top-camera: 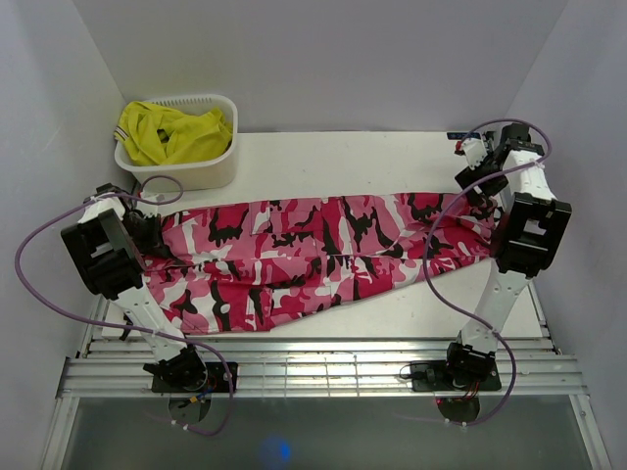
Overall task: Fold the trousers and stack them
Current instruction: Flatten the trousers out
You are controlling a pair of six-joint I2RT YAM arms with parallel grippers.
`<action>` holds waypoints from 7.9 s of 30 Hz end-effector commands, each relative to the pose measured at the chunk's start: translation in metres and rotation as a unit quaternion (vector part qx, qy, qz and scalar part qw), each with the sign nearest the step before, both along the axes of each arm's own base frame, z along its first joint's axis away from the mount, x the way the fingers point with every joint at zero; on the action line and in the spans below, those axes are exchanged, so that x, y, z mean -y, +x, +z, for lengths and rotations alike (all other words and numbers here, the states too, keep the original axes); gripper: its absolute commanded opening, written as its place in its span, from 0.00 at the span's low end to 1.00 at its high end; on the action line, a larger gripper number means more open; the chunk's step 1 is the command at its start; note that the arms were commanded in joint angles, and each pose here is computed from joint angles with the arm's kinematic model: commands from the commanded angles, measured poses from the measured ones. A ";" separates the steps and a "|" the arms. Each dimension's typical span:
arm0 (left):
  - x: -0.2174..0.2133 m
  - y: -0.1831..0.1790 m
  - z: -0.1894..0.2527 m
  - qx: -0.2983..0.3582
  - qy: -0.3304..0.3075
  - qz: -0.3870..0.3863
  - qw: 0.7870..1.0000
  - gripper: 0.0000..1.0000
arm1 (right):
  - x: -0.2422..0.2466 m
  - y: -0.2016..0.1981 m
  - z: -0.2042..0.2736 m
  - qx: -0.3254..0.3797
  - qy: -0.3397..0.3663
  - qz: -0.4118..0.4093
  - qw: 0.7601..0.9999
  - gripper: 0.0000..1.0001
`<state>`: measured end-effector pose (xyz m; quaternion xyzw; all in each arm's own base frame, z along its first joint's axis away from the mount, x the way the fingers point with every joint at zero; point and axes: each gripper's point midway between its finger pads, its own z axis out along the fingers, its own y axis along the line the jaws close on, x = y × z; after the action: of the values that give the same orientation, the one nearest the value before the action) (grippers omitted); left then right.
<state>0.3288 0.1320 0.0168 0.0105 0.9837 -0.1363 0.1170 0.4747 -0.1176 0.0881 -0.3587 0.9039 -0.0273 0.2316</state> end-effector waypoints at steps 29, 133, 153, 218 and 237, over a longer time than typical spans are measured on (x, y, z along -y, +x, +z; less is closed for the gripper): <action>-0.028 0.073 -0.001 0.074 0.072 0.005 0.995 0.12 | 0.006 0.127 0.014 0.193 -0.108 -0.105 0.970 0.96; -0.022 -0.031 0.018 0.107 -0.017 0.009 0.994 0.45 | -0.053 -0.193 0.018 -0.095 -0.037 0.406 0.908 0.08; -0.020 -0.030 0.011 0.136 -0.001 0.021 0.990 0.34 | -0.029 -0.287 0.087 -0.051 -0.222 0.420 0.878 0.08; -0.008 0.005 0.109 0.277 -0.011 0.012 0.961 0.40 | 0.025 -0.022 -0.081 -0.120 -0.103 0.070 0.985 0.64; -0.022 0.014 0.093 0.262 0.000 0.022 0.965 0.38 | 0.034 0.127 0.011 0.152 -0.235 -0.011 0.960 0.90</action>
<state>0.3310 0.1468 0.0950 0.0175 0.9251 -0.1393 0.3529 0.5692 -0.1558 0.0777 -0.4142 0.8436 -0.2457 0.2373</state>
